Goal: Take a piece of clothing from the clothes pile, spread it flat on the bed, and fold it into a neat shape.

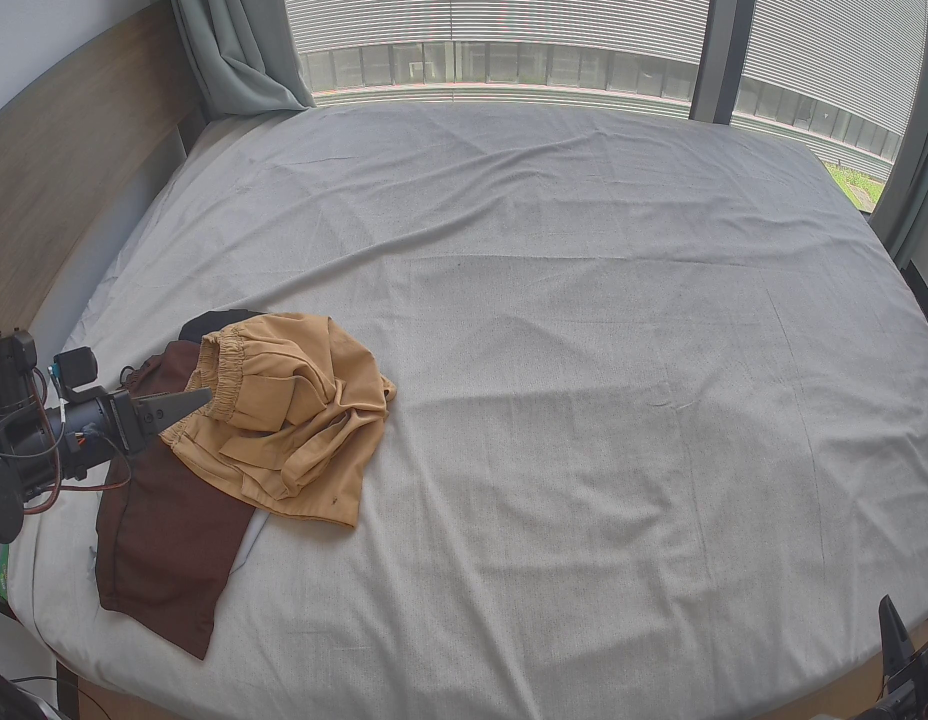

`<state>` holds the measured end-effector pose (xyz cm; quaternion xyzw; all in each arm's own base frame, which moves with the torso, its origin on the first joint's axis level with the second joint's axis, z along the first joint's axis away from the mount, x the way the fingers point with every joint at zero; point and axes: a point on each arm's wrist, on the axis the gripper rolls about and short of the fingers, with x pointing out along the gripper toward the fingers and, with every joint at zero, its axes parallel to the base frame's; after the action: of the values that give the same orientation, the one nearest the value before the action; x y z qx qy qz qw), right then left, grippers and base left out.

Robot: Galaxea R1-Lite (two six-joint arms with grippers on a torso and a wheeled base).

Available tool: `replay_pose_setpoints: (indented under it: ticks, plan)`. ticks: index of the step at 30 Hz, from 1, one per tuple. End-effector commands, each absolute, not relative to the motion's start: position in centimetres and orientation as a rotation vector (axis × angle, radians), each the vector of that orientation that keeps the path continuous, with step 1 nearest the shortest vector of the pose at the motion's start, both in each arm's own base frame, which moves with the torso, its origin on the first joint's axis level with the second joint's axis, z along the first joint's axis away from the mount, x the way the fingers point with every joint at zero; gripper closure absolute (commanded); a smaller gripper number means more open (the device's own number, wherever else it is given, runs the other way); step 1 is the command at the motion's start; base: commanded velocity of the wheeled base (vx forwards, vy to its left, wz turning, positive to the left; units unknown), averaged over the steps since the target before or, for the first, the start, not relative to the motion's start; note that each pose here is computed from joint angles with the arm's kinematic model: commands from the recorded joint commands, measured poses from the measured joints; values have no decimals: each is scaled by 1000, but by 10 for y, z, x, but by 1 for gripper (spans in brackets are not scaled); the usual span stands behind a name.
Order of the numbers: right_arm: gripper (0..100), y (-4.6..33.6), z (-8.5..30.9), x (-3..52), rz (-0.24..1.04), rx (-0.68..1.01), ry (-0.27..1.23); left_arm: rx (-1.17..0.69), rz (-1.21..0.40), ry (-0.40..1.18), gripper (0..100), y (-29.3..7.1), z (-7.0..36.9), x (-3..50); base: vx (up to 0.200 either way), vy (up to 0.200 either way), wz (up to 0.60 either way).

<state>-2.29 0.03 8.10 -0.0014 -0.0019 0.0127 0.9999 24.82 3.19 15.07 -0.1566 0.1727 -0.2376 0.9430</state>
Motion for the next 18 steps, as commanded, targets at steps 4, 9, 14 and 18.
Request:
replay_pose_setpoints:
  ticks: [4,9,14,18]
  plan:
    - [0,0,76,-23,26,-5,-3,-310,-501,384,0,39,137,272,0,0,0]
    - [0,0,76,-23,26,-5,-3,-307,-507,380,0,41,136,284,0,0,0]
    - [0,0,76,-23,26,-3,-3,-303,-504,383,0,46,127,303,0,0,0]
    - [0,0,76,-23,26,-3,-3,-297,-508,376,0,48,119,317,0,0,0]
